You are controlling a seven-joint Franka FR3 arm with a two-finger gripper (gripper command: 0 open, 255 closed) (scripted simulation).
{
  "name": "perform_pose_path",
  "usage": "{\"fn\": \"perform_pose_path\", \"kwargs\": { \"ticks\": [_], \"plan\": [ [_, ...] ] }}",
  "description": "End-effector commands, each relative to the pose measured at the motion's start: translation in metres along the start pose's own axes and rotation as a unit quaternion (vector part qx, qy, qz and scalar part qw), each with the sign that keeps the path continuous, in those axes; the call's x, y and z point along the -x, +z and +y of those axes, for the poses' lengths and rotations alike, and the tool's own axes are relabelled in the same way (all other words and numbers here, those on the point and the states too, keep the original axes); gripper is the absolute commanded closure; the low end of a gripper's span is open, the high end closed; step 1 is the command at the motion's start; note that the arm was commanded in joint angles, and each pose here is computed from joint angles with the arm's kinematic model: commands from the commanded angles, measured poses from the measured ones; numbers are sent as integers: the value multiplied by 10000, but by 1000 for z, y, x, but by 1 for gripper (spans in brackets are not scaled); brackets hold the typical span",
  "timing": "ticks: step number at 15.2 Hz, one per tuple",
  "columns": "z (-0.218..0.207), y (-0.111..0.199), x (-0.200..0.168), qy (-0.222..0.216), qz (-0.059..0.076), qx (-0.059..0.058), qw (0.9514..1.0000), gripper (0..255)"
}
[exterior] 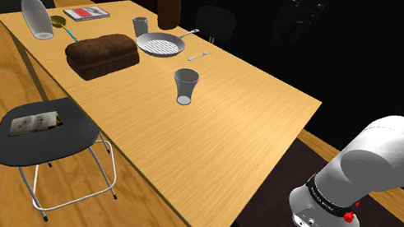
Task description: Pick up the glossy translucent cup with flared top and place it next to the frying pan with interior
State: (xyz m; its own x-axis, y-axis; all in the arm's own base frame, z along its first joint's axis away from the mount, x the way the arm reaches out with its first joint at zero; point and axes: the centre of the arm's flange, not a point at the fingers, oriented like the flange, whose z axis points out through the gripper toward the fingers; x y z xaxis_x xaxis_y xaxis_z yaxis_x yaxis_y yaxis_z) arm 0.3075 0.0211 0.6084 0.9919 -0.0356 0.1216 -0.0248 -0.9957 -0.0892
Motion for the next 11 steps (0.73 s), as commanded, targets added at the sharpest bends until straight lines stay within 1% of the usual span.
{"fn": "perform_pose_path", "kwargs": {
  "ticks": [1, 11],
  "plan": [
    [0, 0, 0, 0, 0, 0, 10000, 0],
    [3, 95, -98, 400, -218, -339, 9984, 0]
  ]
}}
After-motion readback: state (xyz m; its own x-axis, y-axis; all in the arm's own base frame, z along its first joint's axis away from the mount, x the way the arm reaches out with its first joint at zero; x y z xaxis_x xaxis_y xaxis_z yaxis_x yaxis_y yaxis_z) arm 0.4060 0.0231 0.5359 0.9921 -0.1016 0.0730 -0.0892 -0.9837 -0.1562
